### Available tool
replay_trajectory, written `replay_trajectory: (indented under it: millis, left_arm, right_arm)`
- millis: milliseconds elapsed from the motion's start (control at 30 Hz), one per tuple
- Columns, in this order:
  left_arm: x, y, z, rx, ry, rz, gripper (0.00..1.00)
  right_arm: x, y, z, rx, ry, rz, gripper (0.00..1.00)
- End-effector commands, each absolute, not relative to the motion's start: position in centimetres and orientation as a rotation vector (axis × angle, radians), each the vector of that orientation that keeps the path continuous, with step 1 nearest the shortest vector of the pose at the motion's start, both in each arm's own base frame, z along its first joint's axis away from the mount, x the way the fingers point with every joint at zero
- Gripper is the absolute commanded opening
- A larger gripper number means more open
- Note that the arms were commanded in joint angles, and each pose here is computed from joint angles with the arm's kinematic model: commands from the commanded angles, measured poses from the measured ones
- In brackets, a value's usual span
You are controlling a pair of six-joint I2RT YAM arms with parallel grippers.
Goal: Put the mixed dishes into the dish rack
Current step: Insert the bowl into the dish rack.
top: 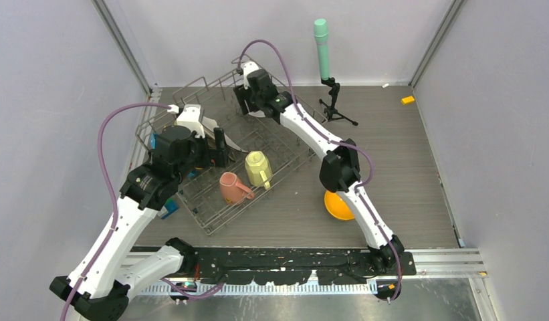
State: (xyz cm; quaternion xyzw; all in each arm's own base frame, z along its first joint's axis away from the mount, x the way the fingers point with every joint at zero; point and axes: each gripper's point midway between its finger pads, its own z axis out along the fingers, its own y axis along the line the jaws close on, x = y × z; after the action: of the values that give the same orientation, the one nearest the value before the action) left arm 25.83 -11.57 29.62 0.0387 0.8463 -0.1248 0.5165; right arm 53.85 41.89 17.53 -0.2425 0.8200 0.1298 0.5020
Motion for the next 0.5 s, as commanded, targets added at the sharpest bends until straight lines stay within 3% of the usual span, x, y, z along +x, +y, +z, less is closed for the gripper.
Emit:
replay_trajectory:
  millis: [0,167,267,467]
  left_arm:
    - [25.8,-11.8,31.1,0.085,1.994,-0.34,1.0]
    - [25.8,-12.3,31.4,0.079,1.975,-0.377,1.0]
    - [25.7,-12.4,31.6,0.075,1.967,-0.39,1.0]
    - [25.6,-12.7,32.2,0.072,1.914,-0.431,1.0]
  right_arm:
    - [50.9,41.8,30.9,-0.49,1.801,0.515,0.69]
    - [47.4,40.7,36.3,-0.452,1.758,0.624,0.69]
    - [45.5,39.6,36.6,-0.414,1.781,0.66,0.69]
    - [39.6,34.2,43.3,-0.272,1.643,0.751,0.69]
